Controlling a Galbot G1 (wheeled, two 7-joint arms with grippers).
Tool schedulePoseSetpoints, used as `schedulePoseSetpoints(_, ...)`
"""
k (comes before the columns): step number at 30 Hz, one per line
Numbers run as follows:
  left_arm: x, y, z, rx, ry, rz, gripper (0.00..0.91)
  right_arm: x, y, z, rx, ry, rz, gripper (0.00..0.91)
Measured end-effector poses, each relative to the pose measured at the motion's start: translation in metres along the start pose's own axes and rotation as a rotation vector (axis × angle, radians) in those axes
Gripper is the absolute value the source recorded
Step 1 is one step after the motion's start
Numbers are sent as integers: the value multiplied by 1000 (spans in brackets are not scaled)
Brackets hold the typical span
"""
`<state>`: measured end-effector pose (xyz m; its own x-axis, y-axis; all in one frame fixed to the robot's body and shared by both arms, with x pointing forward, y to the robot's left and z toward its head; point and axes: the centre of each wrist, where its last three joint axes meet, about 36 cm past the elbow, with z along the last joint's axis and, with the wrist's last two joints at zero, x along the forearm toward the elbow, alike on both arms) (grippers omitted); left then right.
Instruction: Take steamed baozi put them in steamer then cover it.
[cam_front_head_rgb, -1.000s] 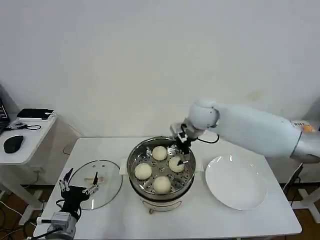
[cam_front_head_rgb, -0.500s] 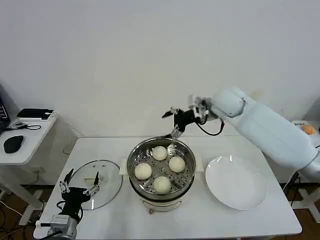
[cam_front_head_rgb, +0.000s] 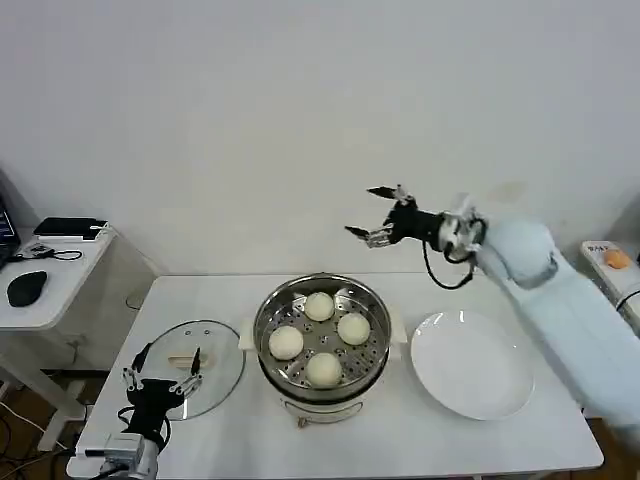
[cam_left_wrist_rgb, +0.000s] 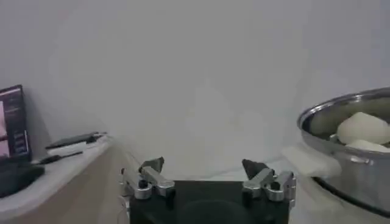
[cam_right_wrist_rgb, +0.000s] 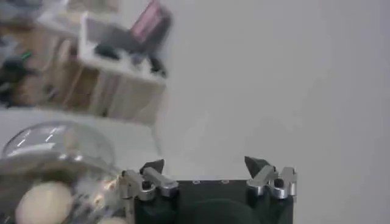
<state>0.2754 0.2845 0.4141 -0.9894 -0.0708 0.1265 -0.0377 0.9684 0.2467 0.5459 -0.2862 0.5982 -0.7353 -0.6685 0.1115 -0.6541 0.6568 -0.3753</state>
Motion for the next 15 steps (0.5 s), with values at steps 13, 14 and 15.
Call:
schedulePoseSetpoints(13, -6, 2, 12, -14, 23, -8, 907, 88, 83, 103, -314, 1, 391, 907)
schedulePoseSetpoints(14, -6, 3, 14, -17, 26, -8, 907, 93, 91, 110, -335, 11, 411, 907)
schedulePoseSetpoints(15, -6, 3, 15, -21, 28, -9, 907, 99, 99, 118, -357, 23, 431, 907)
